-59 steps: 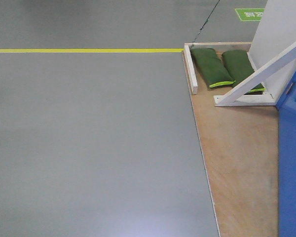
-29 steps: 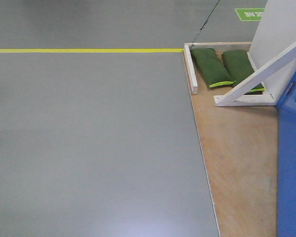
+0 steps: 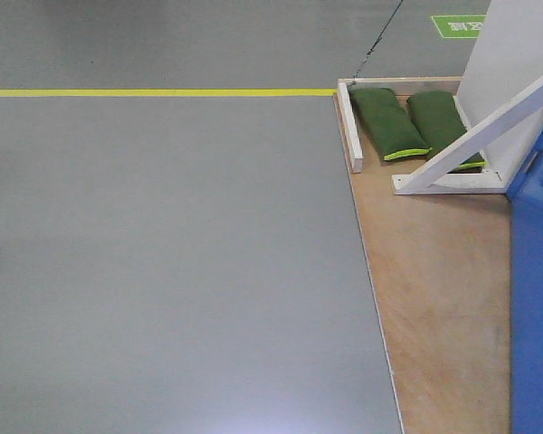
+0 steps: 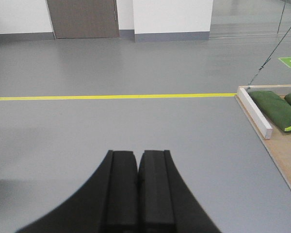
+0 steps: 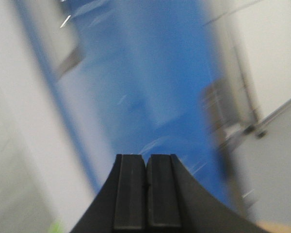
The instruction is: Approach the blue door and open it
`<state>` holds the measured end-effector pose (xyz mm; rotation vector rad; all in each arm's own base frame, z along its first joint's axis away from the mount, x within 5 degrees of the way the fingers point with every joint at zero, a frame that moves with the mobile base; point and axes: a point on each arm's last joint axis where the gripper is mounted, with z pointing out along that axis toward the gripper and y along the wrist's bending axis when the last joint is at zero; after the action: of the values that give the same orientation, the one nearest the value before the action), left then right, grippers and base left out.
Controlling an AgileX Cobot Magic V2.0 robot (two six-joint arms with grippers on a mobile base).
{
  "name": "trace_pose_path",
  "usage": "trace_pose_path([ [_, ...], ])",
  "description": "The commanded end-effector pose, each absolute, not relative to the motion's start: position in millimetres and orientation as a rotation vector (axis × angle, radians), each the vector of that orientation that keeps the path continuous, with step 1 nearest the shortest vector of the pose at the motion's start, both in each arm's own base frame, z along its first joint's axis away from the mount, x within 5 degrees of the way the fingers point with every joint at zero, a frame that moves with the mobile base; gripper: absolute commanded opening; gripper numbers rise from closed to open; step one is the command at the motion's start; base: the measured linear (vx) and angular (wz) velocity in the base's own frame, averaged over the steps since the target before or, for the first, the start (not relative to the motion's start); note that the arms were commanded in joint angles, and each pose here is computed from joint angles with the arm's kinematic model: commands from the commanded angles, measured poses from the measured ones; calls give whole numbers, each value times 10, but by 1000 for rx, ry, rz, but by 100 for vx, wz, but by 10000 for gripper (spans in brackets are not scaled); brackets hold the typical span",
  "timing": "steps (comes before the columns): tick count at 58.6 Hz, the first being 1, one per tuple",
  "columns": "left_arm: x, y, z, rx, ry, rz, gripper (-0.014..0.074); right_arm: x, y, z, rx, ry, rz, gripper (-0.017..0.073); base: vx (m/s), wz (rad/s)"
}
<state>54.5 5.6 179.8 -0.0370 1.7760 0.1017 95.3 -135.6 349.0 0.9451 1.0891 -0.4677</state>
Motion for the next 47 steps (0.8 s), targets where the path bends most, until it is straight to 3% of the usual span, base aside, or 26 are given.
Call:
trace_pose_path([
  [1,539,50,1972,-37,1650,93,73,716,-1463,3758,960,814,-580,8,0,0],
  [11,539,50,1972,-37,1650,93,73,658,-1738,4002,1078,685,-560,8,0,0],
  [21,539,50,1972,-37,1650,93,73,786,-2052,4501,1097,564,-456,8,0,0],
  [35,539,50,1972,-37,1650,93,73,1077,-2468,5002,1189,456,-106,8,0,0],
  [47,539,50,1972,-37,1650,93,73,1231,-2457,5150,1194,534,84,8,0,0],
])
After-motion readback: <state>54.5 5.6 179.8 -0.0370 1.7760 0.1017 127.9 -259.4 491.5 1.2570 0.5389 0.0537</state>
